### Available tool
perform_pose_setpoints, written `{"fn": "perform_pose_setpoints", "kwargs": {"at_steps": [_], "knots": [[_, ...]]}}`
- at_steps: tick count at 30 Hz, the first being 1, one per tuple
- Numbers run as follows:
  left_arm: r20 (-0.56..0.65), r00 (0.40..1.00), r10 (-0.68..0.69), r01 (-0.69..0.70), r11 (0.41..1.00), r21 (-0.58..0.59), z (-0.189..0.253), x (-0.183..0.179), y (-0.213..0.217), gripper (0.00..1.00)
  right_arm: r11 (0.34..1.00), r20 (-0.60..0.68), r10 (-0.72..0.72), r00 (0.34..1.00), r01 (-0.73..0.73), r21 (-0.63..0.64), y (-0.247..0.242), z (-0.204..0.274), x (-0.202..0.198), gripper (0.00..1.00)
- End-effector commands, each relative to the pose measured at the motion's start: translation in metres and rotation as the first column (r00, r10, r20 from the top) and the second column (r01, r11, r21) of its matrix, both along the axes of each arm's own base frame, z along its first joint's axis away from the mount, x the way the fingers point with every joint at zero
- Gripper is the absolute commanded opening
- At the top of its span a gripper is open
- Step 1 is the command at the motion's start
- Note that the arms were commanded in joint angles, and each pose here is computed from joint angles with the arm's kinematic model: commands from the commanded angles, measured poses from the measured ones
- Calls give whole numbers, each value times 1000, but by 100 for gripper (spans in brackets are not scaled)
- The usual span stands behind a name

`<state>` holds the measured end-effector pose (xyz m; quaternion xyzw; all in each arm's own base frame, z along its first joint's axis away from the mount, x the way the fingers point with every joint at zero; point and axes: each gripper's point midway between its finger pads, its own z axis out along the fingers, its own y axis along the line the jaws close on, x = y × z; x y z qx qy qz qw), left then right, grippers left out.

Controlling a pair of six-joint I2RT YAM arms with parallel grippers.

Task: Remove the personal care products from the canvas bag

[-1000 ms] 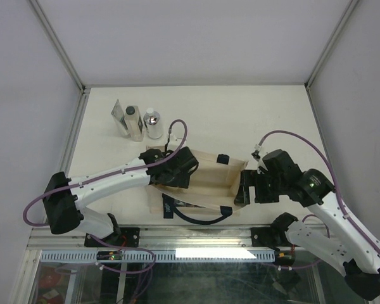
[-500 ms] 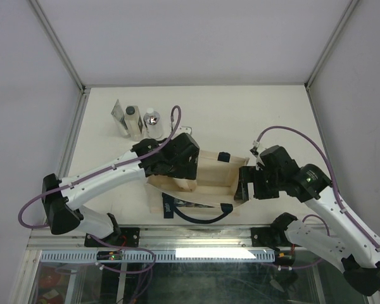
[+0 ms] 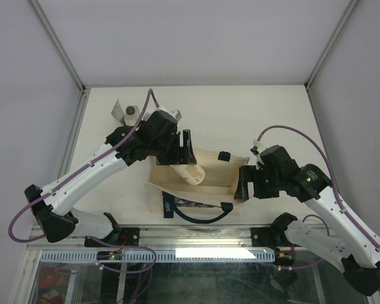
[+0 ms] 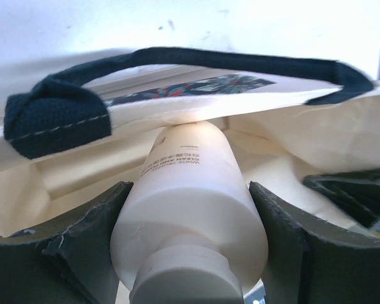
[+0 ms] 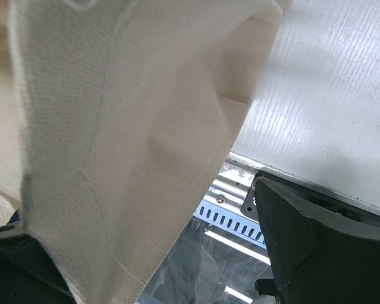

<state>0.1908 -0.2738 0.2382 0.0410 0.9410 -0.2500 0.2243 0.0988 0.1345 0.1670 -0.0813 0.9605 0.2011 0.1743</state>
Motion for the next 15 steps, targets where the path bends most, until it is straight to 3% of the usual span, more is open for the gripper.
{"fn": "perform_pose_setpoints", "kwargs": {"at_steps": [1,15], "knots": [[167,984,-60,113,936,-333,103,10,-32,0,1000,53,-6,999,6,13,4,10,11,88],[166,984,-59,149,781,-607,170,39,-50,0,1000,55,-20,998,20,-1,1,8,13,89]]}}
